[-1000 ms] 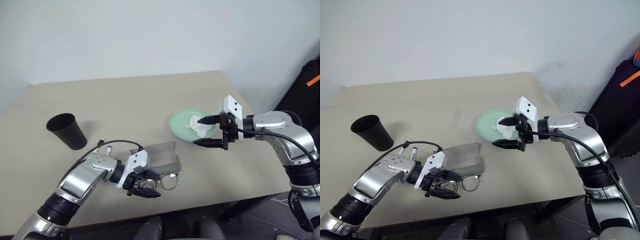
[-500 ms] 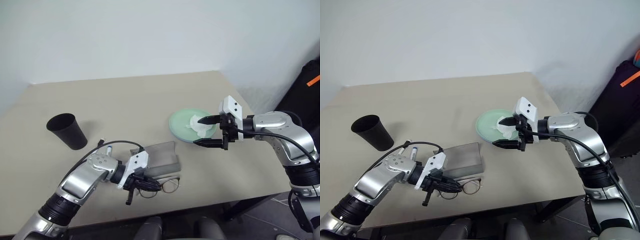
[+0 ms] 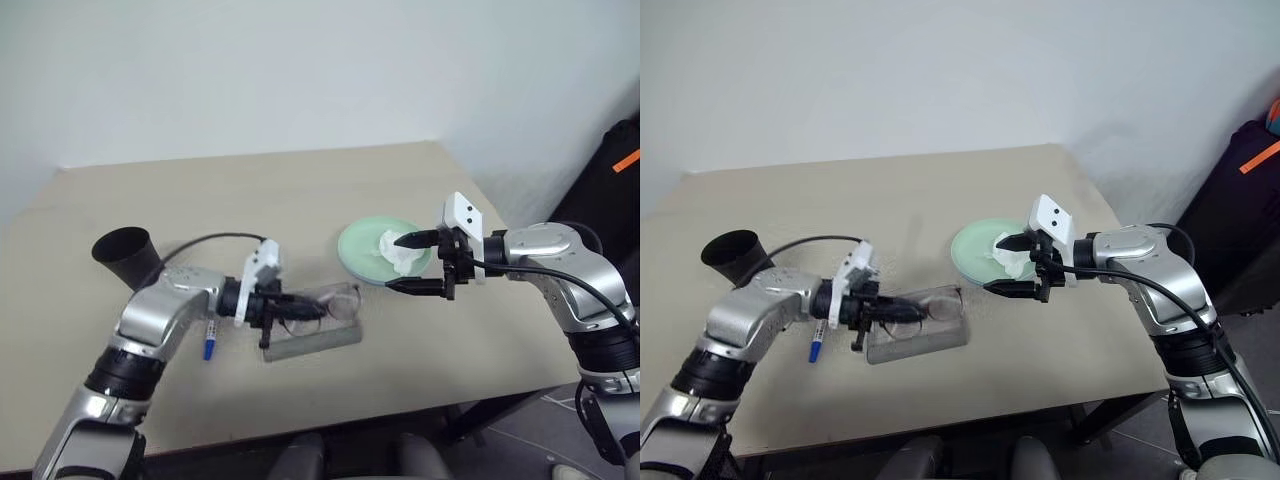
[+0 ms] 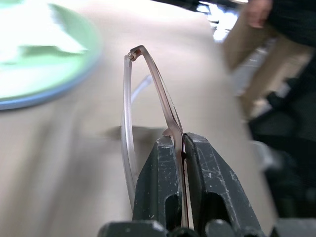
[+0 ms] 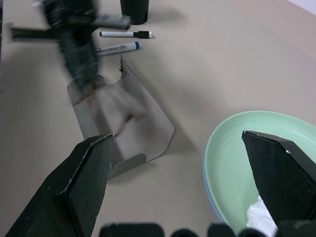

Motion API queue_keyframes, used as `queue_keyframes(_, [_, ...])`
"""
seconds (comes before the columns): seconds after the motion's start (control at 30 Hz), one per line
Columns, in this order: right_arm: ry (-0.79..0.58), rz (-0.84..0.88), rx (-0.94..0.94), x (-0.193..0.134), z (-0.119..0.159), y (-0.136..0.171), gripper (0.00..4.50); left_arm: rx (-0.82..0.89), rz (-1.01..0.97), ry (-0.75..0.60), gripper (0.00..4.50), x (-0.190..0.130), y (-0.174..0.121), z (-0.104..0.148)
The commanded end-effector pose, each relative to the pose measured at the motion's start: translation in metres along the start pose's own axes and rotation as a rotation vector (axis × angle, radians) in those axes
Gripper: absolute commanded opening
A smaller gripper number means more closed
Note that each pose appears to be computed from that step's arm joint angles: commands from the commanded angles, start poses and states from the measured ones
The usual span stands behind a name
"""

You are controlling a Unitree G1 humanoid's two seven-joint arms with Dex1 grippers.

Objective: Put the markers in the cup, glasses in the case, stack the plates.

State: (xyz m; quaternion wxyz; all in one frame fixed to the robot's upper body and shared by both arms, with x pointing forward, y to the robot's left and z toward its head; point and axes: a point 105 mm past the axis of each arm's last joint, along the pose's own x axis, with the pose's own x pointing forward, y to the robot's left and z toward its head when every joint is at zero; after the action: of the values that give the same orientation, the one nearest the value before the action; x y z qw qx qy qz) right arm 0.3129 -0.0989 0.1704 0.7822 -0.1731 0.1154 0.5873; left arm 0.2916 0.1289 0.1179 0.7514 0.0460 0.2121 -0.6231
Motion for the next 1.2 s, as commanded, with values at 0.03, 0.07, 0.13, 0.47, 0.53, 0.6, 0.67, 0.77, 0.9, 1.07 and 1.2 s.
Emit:
queue_keyframes(0.03, [-0.030,-0.015,-0.056,0.000,0.015,-0.003,4.50,0.055,0.034,0.038,0.05,-0.006,0.013,-0.002])
queue_keyframes(0.07, [-0.032,-0.016,-0.058,0.000,0.016,-0.004,4.50,0.055,0.049,0.054,0.05,-0.007,0.019,-0.007])
queue_keyframes(0.13, [-0.033,-0.017,-0.059,0.000,0.016,-0.004,4.50,0.050,0.064,0.079,0.05,-0.007,0.025,-0.015])
queue_keyframes(0.47, [-0.033,-0.029,-0.067,-0.002,0.018,-0.005,4.50,0.066,-0.041,0.178,0.05,0.003,0.009,-0.048])
queue_keyframes(0.53, [-0.032,-0.031,-0.068,-0.002,0.018,-0.005,4.50,0.062,-0.066,0.186,0.05,0.004,0.004,-0.050])
queue_keyframes(0.6, [-0.032,-0.032,-0.069,-0.002,0.018,-0.005,4.50,0.054,-0.083,0.191,0.05,0.004,0.001,-0.051])
queue_keyframes(0.67, [-0.032,-0.032,-0.070,-0.002,0.018,-0.005,4.50,0.042,-0.104,0.184,0.05,0.004,-0.004,-0.051])
queue_keyframes(0.77, [-0.033,-0.029,-0.071,-0.001,0.018,-0.005,4.50,0.032,-0.119,0.178,0.05,0.005,-0.006,-0.050])
queue_keyframes(0.9, [-0.034,-0.026,-0.074,0.000,0.019,-0.005,4.50,0.026,-0.092,0.179,1.10,0.005,-0.002,-0.049])
queue_keyframes(1.07, [-0.035,-0.020,-0.077,0.001,0.019,-0.003,4.50,0.123,0.047,0.111,2.85,0.007,0.018,-0.029])
queue_keyframes(1.2, [-0.036,-0.017,-0.077,0.002,0.019,-0.003,4.50,0.092,0.129,-0.065,3.15,0.000,0.029,0.011])
